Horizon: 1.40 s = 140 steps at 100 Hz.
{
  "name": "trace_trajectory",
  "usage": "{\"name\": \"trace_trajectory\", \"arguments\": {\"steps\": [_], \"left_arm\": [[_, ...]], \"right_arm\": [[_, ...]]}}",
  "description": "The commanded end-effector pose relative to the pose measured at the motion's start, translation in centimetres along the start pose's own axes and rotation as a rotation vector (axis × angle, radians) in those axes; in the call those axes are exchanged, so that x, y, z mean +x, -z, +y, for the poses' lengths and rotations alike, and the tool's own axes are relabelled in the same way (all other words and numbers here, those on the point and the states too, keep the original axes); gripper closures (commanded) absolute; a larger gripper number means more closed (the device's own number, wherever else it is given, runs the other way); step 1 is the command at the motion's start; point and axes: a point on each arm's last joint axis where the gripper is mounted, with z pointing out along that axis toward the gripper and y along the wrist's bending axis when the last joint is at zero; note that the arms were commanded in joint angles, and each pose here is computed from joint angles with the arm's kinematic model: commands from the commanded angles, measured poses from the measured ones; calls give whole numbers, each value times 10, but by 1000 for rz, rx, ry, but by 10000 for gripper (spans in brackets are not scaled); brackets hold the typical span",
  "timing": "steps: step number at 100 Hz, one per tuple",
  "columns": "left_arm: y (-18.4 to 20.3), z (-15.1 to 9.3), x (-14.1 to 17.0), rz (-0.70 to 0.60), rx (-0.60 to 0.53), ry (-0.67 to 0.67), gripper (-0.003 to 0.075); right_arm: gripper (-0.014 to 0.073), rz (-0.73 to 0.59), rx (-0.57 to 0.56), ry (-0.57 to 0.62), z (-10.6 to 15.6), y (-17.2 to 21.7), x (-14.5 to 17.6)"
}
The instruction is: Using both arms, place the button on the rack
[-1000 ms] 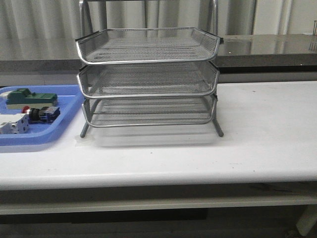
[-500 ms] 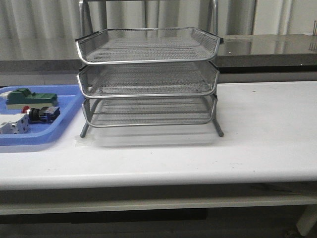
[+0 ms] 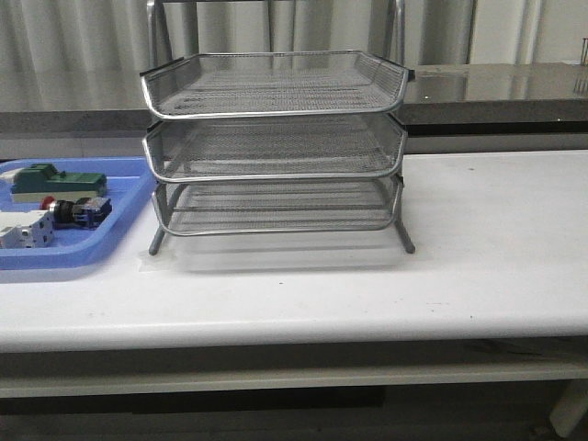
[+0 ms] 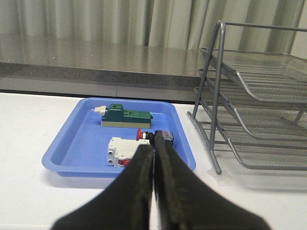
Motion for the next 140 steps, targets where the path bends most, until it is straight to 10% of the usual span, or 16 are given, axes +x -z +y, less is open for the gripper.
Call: {"name": "trace_trajectory", "arguments": {"steps": [1, 29, 77, 140], "left_arm": [[1, 0, 6, -68, 14, 10, 716], [1, 0, 6, -68, 14, 10, 716], [1, 0, 6, -68, 14, 10, 716], [1, 0, 6, -68, 14, 10, 716]], "right_arm": [[662, -148, -2, -16, 1, 3, -20], [662, -105, -1, -27, 3, 6, -61], [662, 478, -7, -113, 11, -48, -130], [613, 808, -28, -394, 22, -131, -87]]}}
